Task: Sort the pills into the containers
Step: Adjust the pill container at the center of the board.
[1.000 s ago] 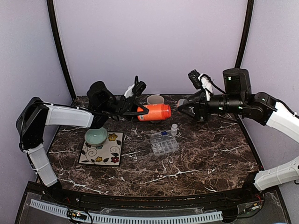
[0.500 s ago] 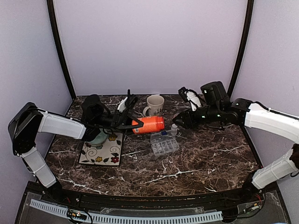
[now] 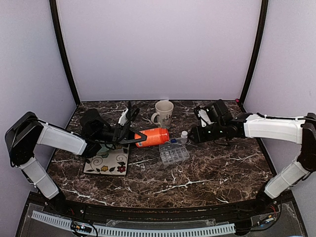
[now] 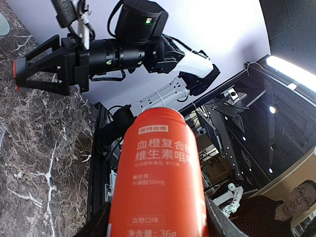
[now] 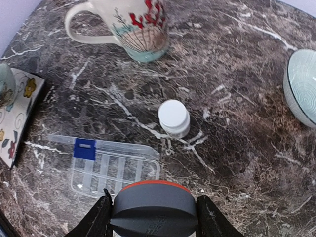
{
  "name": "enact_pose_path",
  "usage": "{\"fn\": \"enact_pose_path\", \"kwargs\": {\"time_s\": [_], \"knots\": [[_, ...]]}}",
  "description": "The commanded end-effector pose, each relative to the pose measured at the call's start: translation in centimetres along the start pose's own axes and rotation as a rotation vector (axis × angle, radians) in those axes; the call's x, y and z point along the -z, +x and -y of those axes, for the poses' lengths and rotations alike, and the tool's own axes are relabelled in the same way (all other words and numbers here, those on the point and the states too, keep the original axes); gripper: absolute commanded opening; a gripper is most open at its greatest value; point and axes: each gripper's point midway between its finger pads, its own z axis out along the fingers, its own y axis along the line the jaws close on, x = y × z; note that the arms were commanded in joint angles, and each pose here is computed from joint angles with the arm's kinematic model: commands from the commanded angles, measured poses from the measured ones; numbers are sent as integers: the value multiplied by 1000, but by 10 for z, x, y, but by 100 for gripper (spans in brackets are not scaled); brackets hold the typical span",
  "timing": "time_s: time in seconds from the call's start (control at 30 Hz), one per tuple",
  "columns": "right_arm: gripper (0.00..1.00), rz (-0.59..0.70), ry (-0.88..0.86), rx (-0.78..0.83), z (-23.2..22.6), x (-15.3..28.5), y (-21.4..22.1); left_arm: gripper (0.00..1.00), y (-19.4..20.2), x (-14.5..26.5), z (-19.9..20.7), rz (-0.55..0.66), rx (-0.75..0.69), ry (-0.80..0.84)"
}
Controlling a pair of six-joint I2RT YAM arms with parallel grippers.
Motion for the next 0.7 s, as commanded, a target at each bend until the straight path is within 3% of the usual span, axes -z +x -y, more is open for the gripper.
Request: {"fn": "enact_pose_path", "kwargs": {"time_s": [0.0,0.27,0.67], "knots": [[3,1,104,-93,25,-19,12,0,-4,2,25,23,-92,45],[0,-120,234,-99,48,-51,42,0,-3,2,30,20,-99,46],[0,-183,296,-43,51,-65,54,0,-2,3,32,14,-107,49]]}}
